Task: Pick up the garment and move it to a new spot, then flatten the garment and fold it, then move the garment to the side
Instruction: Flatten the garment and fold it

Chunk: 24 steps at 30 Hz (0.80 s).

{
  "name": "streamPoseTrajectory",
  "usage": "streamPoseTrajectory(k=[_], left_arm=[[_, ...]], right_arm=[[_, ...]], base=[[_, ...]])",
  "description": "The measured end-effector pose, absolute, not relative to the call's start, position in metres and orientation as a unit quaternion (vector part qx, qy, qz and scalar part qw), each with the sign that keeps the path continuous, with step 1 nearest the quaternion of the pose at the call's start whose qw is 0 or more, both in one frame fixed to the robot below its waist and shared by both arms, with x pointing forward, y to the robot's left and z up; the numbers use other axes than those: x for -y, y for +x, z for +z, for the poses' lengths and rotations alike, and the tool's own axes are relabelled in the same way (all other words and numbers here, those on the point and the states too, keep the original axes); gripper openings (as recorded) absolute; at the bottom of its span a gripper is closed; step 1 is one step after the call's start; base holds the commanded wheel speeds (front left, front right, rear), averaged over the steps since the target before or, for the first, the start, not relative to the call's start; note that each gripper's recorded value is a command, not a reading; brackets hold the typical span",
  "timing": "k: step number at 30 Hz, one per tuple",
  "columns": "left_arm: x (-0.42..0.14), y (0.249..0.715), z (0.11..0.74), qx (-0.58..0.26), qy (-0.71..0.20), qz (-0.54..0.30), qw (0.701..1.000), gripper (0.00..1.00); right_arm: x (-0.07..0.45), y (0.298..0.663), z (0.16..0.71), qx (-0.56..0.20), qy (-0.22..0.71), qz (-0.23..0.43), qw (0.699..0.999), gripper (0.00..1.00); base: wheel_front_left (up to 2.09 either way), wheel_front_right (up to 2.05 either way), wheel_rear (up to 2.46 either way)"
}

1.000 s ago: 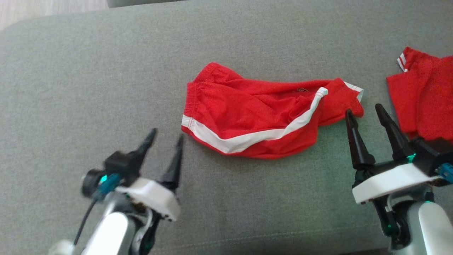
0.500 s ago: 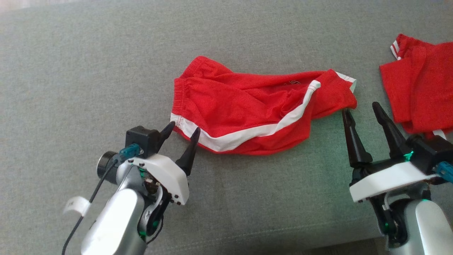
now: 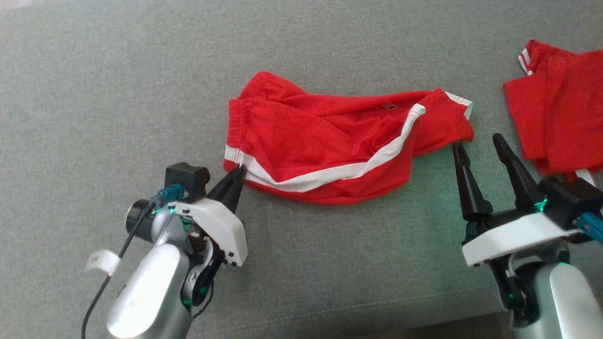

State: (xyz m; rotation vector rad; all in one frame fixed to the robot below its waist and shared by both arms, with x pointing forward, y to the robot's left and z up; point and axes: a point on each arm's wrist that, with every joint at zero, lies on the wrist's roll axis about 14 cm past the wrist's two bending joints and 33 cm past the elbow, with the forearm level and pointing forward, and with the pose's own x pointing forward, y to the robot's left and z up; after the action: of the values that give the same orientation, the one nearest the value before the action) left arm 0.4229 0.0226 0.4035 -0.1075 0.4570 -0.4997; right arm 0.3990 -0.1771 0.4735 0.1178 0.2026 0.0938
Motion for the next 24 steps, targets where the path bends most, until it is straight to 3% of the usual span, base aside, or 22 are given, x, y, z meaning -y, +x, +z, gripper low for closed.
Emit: streamPoseTrajectory(k=[11,20,24], left_arm=[[-0.027,0.427,0.414,-0.195,-0.053,-0.236,0.951,0.00],[-0.034,0.427,0.414,-0.191,-0.057,-0.227,0.953,0.00],[-0.032,0.425,0.418,-0.184,-0.056,-0.230,0.954,0.00]], right_arm=[[0.169,0.396,0.456,-0.138,0.054,0.066,0.987,1.00],[0.141,0.439,0.456,-0.163,0.034,0.131,0.977,1.00],[0.139,0.440,0.439,-0.212,0.030,0.136,0.967,1.00]], base=[[0.00,0.00,0.00],[0.00,0.00,0.00],[0.00,0.00,0.00]])
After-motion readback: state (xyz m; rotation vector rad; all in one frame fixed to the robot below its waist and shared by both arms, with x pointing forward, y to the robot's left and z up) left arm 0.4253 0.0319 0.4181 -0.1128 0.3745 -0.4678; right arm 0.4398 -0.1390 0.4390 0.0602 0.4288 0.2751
